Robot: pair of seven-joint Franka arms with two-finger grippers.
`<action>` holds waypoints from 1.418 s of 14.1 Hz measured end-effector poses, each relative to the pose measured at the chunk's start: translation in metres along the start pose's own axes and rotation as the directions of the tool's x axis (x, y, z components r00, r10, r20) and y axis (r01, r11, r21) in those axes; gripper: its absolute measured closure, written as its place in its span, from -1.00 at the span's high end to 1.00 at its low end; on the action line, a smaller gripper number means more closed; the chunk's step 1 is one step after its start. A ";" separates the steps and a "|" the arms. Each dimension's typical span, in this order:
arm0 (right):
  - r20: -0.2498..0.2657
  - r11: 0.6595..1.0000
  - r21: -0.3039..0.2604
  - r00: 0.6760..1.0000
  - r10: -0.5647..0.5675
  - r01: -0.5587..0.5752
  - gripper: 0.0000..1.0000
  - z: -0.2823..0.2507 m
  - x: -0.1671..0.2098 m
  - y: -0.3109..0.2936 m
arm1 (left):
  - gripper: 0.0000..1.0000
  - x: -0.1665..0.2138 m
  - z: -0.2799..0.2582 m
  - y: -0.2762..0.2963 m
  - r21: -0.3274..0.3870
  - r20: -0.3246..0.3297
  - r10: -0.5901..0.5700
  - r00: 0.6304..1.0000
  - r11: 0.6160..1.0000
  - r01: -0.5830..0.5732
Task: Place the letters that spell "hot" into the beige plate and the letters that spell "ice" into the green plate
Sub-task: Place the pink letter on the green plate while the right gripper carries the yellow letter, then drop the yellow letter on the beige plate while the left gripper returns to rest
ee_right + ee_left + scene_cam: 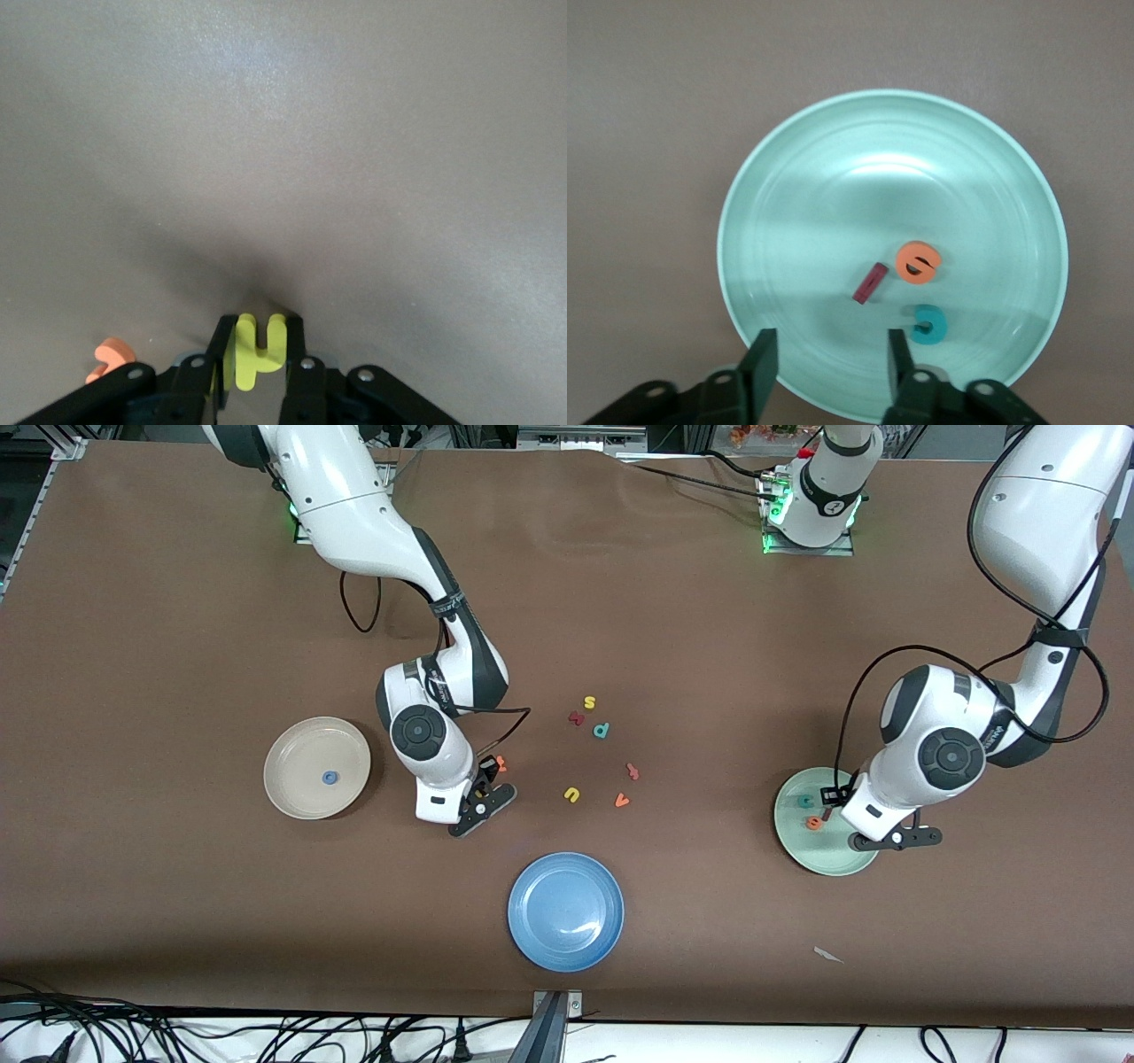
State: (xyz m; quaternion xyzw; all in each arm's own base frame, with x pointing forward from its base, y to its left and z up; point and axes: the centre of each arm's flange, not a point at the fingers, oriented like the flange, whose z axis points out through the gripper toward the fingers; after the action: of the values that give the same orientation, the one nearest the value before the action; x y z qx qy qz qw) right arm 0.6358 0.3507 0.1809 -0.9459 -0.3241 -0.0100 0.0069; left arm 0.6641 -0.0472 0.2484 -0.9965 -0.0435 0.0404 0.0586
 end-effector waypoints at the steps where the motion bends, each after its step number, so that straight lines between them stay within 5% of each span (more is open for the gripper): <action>1: 0.000 1.000 0.006 1.000 0.013 -0.013 -0.47 0.000 0.000 0.002 | 0.45 0.000 -0.009 0.002 0.006 0.006 0.007 1.000 1.000 -0.007; 4: 0.031 0.996 0.040 0.996 0.084 -0.085 -0.47 -0.009 -0.008 0.044 | 0.99 -0.013 -0.062 0.027 0.021 0.018 0.044 0.999 0.999 -0.044; 8: 0.089 0.985 0.086 0.985 0.144 -0.152 -0.47 -0.058 -0.033 0.132 | 1.00 -0.041 -0.160 0.048 -0.018 0.072 0.033 0.997 0.999 -0.032; 13: 0.143 0.970 0.063 0.964 0.224 -0.235 -0.47 -0.103 -0.081 0.195 | 1.00 -0.068 -0.270 0.046 -0.057 0.123 0.045 0.991 0.998 -0.038; 15: 0.131 0.963 0.053 0.958 0.256 -0.265 -0.47 -0.099 -0.103 0.208 | 1.00 -0.075 -0.298 0.040 -0.114 0.110 0.070 0.991 0.992 -0.057; 20: 0.078 0.944 0.022 0.942 0.328 -0.330 -0.47 -0.065 -0.162 0.215 | 1.00 -0.087 -0.337 -0.003 -0.085 0.030 0.189 0.981 0.979 -0.186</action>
State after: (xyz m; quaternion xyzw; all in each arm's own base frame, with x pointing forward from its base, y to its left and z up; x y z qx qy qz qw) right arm 0.6387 0.0803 0.2403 -0.9862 -0.1617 0.0315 0.0132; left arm 0.6066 -0.0902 0.5892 -0.9968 0.0480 0.0631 0.0127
